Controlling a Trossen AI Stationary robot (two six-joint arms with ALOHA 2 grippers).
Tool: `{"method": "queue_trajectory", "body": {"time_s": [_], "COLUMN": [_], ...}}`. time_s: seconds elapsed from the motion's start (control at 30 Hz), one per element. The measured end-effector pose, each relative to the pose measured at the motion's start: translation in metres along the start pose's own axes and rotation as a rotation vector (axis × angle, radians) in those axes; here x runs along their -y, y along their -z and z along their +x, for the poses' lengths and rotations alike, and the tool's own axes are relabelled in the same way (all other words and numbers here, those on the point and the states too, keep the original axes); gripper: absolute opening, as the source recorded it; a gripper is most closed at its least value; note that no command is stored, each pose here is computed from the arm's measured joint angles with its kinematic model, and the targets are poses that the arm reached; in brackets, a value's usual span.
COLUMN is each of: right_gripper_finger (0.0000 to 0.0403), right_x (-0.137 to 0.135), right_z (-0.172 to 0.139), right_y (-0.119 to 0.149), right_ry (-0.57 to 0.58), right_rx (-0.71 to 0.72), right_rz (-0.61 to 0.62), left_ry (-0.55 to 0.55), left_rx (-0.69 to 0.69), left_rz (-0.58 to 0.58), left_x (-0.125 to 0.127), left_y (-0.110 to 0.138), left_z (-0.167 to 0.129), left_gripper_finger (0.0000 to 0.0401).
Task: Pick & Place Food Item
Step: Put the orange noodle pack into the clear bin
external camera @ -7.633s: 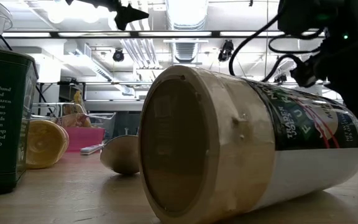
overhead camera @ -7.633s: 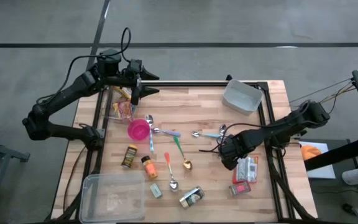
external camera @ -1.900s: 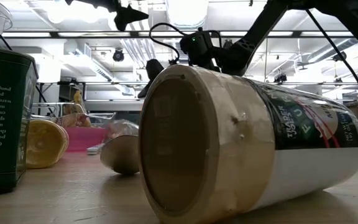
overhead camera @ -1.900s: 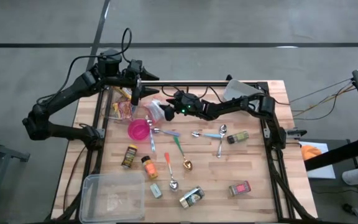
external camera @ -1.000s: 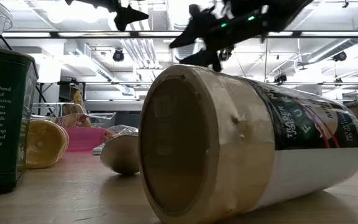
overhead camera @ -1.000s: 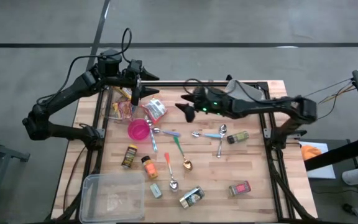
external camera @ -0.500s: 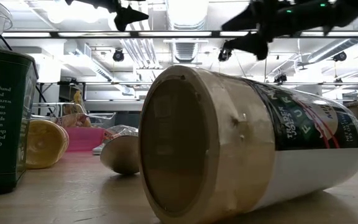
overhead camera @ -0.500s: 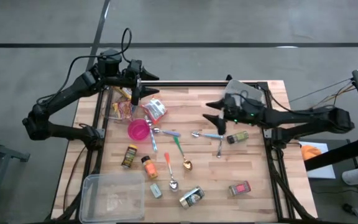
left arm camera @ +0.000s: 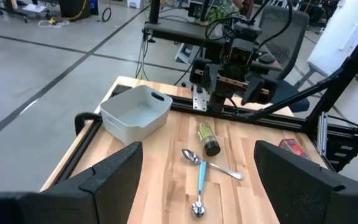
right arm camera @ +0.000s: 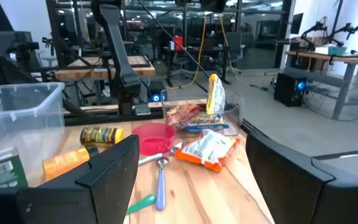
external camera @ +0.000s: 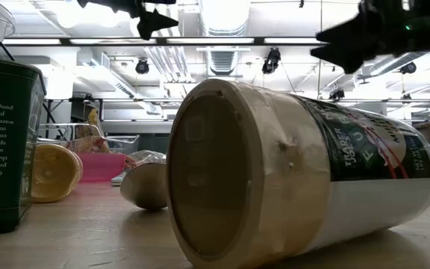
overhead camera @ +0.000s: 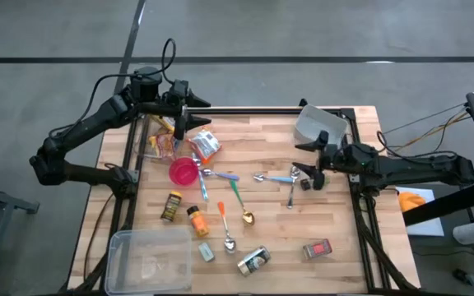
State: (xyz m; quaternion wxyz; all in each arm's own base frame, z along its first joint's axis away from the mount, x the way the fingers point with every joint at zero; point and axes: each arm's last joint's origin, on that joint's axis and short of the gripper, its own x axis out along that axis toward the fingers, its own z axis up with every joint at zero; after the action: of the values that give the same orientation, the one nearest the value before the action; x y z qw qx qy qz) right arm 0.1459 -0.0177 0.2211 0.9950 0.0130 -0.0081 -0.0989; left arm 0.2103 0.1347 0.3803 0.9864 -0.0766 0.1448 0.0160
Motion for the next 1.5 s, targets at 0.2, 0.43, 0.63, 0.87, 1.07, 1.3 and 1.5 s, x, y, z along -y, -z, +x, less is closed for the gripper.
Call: {"method": "queue_trajectory", "body": {"time_s": [0.2, 0.43, 0.63, 0.87, 1.07, 1.3, 1.5], "right_gripper_finger": [0.029, 0.029, 0.029, 0.029, 0.029, 0.029, 0.029], "right_x": [0.002, 0.002, 0.002, 0.002, 0.002, 0.002, 0.002], "right_z": [-0.014, -0.019, -0.018, -0.018, -0.018, -0.018, -0.017], "right_y": [0.018, 0.021, 0.011, 0.008, 0.008, 0.009, 0.01], "right_ry": [-0.001, -0.003, -0.003, -0.002, -0.001, 0.004, 0.008], "right_rx": [0.018, 0.042, 0.069, 0.08, 0.075, 0.069, 0.065], "right_rz": [0.002, 0.004, 0.006, 0.007, 0.006, 0.006, 0.006], "left_ry": [0.002, 0.007, 0.013, 0.022, 0.038, 0.148, 0.192], "left_rx": [-0.043, -0.138, -0.257, -0.431, -0.546, -0.435, -0.323], "left_rz": [-0.03, -0.094, -0.174, -0.292, -0.352, -0.38, -0.281], "left_x": [-0.003, -0.009, -0.012, -0.01, -0.002, -0.003, -0.004], "left_y": [0.017, 0.053, 0.1, 0.17, 0.227, 0.221, 0.191], "left_z": [0.006, 0.017, 0.025, 0.027, 0.02, 0.02, 0.02], "left_gripper_finger": [0.0312, 0.0312, 0.0312, 0.0312, 0.0312, 0.0312, 0.0312]}}
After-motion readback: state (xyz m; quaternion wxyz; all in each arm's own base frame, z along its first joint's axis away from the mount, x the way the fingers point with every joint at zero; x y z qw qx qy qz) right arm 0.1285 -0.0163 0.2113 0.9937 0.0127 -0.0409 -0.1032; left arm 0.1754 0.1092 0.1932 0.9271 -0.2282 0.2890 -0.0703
